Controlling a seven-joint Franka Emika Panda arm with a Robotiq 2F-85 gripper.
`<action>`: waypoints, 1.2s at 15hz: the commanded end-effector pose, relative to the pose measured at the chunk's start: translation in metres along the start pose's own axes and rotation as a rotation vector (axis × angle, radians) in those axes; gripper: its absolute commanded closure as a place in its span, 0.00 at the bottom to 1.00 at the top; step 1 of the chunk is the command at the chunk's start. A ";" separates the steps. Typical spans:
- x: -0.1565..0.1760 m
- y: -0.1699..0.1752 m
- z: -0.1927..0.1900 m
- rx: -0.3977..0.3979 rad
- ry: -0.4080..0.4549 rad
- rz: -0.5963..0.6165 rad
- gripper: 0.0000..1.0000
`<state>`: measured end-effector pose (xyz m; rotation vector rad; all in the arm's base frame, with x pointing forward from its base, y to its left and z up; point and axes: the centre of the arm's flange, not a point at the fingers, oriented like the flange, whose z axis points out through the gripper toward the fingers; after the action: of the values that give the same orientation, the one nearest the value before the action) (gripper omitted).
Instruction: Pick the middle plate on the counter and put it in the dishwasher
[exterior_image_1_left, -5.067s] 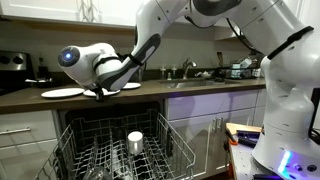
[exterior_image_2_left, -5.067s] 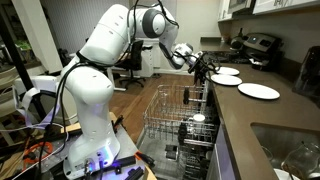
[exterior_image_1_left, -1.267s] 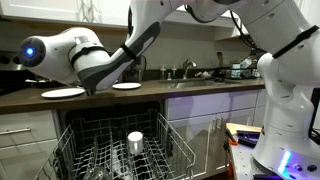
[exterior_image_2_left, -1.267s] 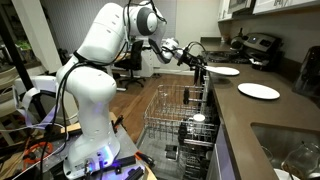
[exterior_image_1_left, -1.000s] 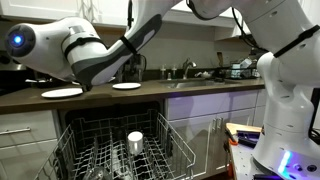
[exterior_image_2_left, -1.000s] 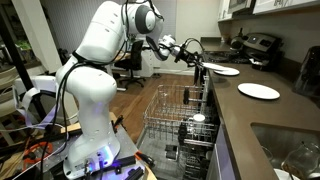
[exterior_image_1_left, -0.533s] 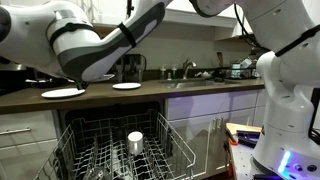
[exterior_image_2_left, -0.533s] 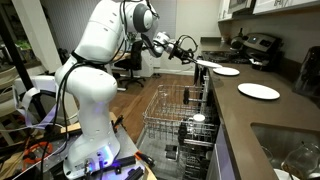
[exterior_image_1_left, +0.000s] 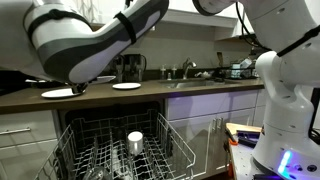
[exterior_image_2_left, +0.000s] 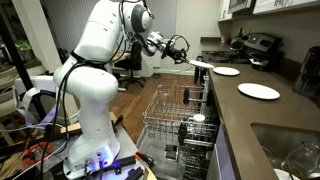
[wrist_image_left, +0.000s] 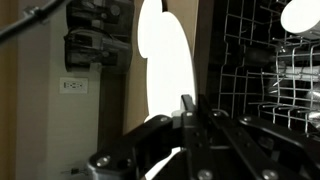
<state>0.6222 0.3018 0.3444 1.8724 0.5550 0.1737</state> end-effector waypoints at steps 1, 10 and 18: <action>-0.004 0.004 -0.022 -0.003 -0.035 0.047 0.93; -0.015 -0.003 -0.033 0.122 -0.011 0.101 0.93; -0.022 0.005 -0.029 0.239 0.061 0.155 0.93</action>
<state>0.6058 0.3306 0.3451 2.0867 0.4997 0.2261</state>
